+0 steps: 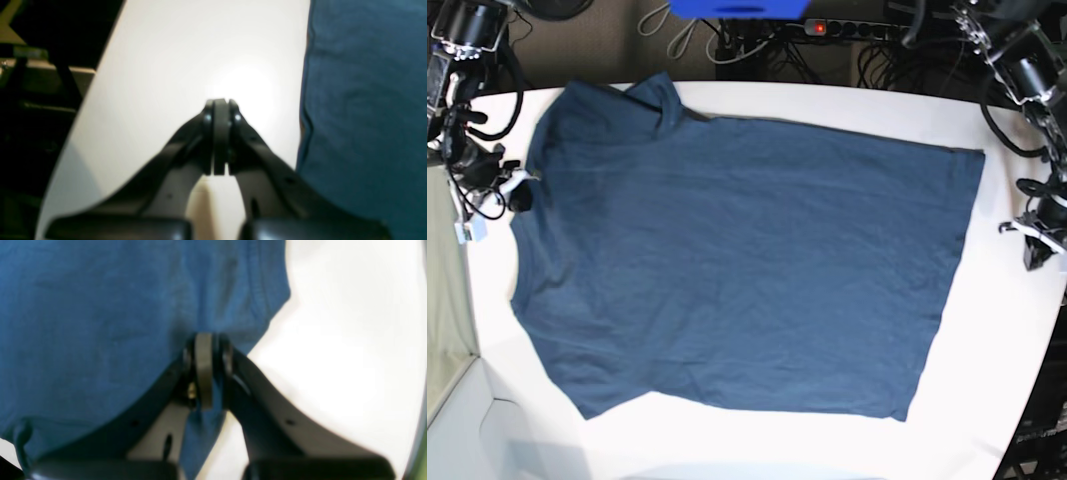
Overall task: Layout the t-shirt on the table in an organized manner, then fold the t-shirt properly
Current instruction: 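Regrasp the shirt's collar-side corners with both grippers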
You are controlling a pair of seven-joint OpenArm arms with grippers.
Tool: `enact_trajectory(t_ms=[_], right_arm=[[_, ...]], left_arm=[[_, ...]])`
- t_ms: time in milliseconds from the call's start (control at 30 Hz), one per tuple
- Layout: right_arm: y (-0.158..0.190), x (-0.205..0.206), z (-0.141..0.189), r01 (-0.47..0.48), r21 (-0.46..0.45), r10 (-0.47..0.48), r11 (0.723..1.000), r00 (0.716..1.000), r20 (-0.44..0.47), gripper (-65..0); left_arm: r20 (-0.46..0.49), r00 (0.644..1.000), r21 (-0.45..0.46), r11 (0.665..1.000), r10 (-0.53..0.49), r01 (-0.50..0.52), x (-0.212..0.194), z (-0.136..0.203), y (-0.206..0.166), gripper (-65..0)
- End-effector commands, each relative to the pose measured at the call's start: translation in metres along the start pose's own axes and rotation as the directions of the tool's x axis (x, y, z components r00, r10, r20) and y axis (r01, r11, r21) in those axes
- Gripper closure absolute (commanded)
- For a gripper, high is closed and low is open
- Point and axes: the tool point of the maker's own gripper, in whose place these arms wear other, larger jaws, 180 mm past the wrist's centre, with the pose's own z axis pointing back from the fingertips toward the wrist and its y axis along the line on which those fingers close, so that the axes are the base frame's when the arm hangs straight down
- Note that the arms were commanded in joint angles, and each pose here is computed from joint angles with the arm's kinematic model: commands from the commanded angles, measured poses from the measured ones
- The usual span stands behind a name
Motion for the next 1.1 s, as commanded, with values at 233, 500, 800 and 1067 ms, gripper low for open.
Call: enact_trajectory(t_ms=[233,500,800,1067], right_arm=[[0.01,0.011,-0.009,0.037,0.037,-0.039,0.999,0.998,0.052,-5.5],[0.008,0.028,-0.049,0.085,0.085,-0.091,0.993,0.993,0.072,-5.5],[0.004,0.077,-0.08,0.07,0.107,-0.085,0.992,0.986,0.146,-5.5],[-0.014,0.119,-0.067,0.02,0.07,-0.03,0.997,0.988,0.152,-5.8]], left_arm=[[0.061,0.995,0.004,0.997,-0.079,0.079,0.05,0.014,-0.022,-0.1],[0.067,0.995,0.001,0.998,-0.068,0.068,0.04,0.044,-0.068,-0.1],[-0.053,0.998,-0.066,0.997,0.034,-0.037,-0.027,0.053,-0.11,-0.1],[-0.118,0.992,-0.097,0.994,0.037,-0.048,-0.054,0.056,-0.12,-0.1]])
